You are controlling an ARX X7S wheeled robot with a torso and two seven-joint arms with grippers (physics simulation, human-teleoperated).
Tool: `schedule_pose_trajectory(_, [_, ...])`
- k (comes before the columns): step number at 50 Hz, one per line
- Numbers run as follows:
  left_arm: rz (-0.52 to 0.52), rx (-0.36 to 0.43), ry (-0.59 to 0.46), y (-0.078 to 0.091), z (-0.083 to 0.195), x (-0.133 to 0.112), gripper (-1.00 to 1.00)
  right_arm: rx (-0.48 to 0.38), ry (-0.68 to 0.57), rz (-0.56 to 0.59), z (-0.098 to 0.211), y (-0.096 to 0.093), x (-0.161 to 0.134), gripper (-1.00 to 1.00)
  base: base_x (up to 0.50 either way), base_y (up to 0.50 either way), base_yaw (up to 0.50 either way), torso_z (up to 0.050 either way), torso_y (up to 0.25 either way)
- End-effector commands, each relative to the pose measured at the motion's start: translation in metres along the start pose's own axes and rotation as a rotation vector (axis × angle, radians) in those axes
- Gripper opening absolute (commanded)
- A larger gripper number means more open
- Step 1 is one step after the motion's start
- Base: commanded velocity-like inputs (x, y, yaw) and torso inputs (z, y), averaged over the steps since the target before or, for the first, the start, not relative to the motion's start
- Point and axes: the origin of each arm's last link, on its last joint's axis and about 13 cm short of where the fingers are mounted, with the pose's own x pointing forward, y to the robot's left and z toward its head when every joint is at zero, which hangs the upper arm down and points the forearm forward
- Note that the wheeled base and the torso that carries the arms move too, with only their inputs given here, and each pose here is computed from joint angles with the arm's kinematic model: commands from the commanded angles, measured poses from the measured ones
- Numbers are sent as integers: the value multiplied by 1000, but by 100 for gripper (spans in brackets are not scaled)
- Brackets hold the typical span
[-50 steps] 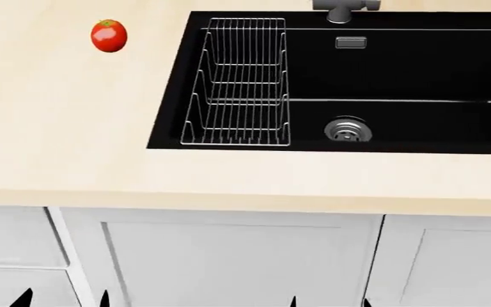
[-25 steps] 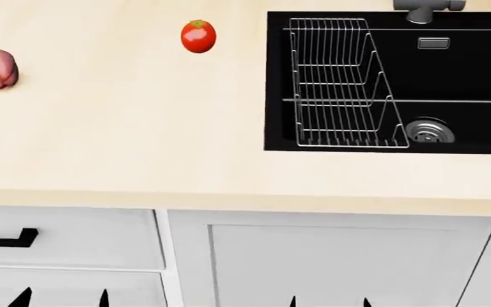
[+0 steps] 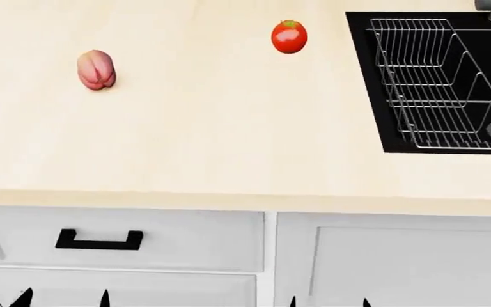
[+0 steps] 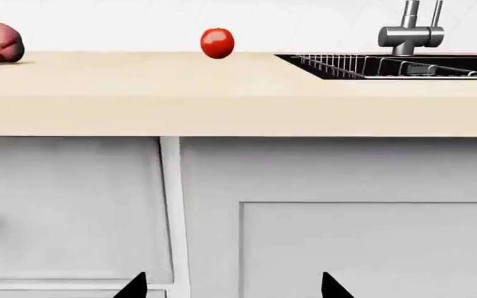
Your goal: Place the avocado, onion, tomato and bell pepper on the cutting board.
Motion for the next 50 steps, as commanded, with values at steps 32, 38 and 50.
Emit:
schedule_pose_trajectory(32, [16,-10,-196,23,105,-34,100,-115,-210,-40,112,-12,-15,100,0,175,0,0,0])
schedule_pose_trajectory(38, [11,-9,-226,31,138,-38,100,-159,-246,-76,147,-24,-17,100,0,0,0,0,0])
schedule_pose_trajectory(50, [1,27,-273,46,201,-29,100,-207,-280,-105,216,-54,-15,100,0,0,0,0,0])
